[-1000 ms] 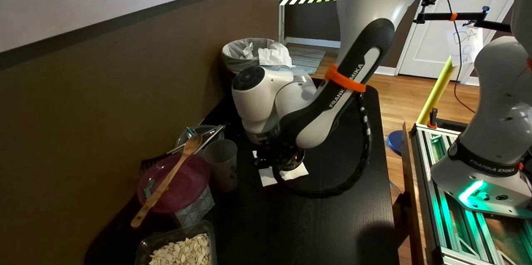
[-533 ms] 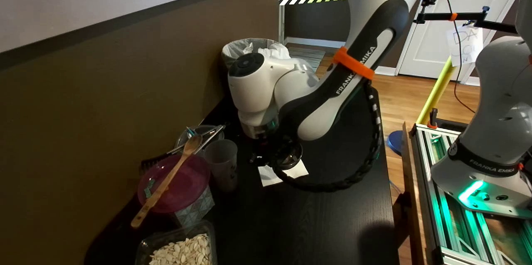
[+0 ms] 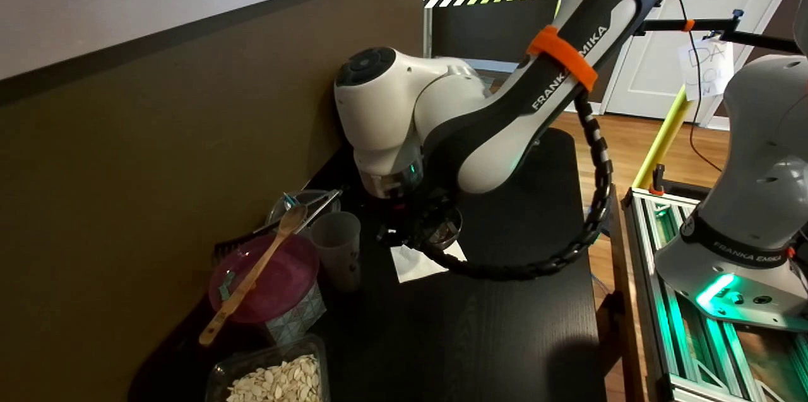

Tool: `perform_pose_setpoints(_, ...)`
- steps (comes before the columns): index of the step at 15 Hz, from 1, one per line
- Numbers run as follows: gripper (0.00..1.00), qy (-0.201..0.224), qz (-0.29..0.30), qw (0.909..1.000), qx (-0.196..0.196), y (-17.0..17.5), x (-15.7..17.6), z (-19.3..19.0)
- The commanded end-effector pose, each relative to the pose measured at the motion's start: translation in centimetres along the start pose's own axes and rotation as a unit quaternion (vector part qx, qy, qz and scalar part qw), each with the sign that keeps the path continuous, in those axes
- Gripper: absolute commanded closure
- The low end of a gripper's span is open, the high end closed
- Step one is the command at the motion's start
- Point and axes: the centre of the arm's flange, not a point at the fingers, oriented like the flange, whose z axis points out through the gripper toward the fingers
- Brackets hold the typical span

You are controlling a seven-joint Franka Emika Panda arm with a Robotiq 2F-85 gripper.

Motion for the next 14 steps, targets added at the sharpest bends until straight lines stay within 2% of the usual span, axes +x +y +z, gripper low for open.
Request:
perform_pose_setpoints(1,0.99,-0.009,-0.011,0.9999,-0.004,-0.7,-0.1,-2.9)
perform_pose_setpoints(9,0.99,-0.016,-0.045,0.9989,-0.004,-4.9,0.9,-7.2)
perform_pose_setpoints(14,0.99,-0.014,-0.074,0.997,0.016,-7.3,2.0,-9.1)
